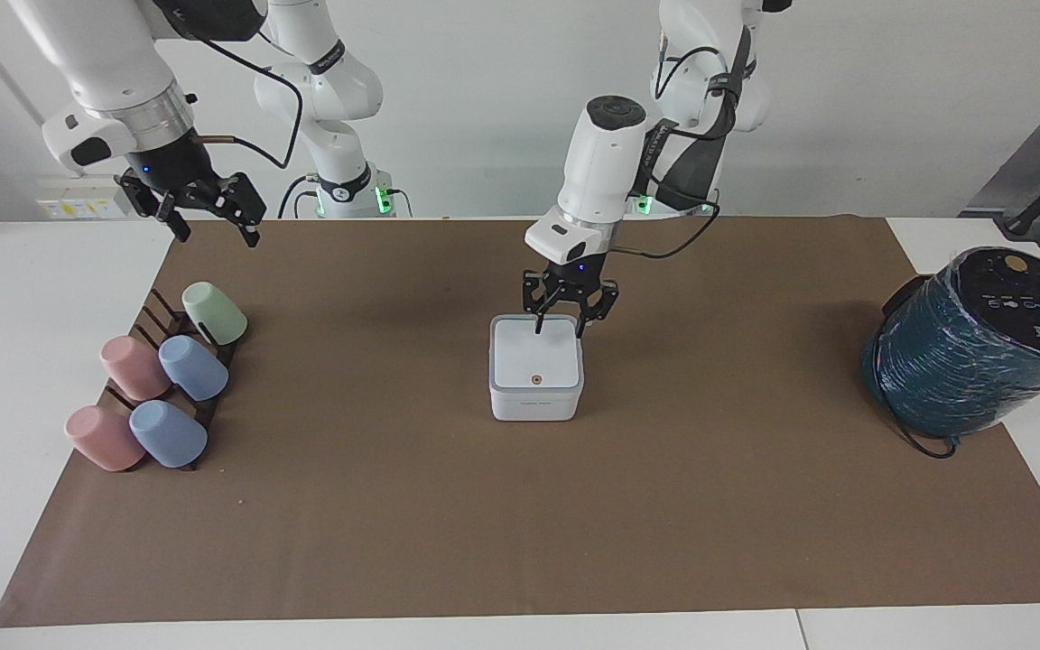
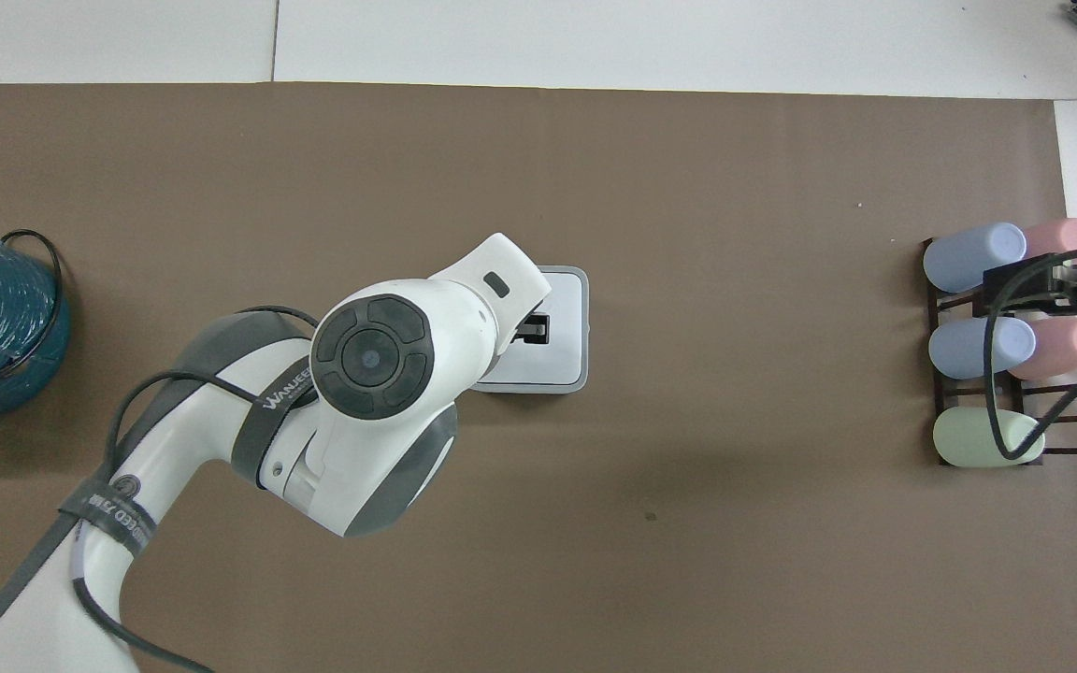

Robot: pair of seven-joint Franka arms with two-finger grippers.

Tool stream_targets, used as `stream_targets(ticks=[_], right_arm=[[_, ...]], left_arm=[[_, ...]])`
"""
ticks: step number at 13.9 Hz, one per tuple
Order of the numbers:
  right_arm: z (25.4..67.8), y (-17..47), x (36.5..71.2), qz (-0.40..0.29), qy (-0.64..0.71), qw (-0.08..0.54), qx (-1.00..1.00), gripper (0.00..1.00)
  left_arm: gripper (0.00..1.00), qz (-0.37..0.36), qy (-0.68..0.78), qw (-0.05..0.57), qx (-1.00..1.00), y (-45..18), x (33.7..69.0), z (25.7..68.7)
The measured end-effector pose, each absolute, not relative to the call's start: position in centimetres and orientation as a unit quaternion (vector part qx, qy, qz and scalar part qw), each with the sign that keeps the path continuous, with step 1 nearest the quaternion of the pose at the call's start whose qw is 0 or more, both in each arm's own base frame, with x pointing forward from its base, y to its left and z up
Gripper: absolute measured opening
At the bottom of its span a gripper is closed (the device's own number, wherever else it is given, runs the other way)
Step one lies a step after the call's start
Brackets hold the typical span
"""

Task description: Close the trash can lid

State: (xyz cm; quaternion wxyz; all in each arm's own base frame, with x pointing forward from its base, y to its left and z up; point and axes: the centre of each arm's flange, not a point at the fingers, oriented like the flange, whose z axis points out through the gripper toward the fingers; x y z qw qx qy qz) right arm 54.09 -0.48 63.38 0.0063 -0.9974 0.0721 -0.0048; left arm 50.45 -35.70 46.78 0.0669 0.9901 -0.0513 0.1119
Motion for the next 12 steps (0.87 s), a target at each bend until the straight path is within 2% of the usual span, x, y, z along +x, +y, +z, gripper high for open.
stream_targets(ticks=[2,7,12], right_arm=[[63.4,-0.5,54.1,-0.005,0.072,0.006,-0.997,1.00],[63.4,-0.5,54.1,-0.005,0.072,0.006,-0.997,1.00],[63.4,-0.5,54.1,-0.005,0.072,0.006,-0.997,1.00]], left_arm=[[1.00,0.093,-0.053,0.047,0.993,-32.6,51.3,47.3],[1.00,0.051,-0.066,0.011,0.996,-22.2,54.1,49.0],[1.00,0.043,-0.059,0.000,0.997,-11.1,55.0,54.0]])
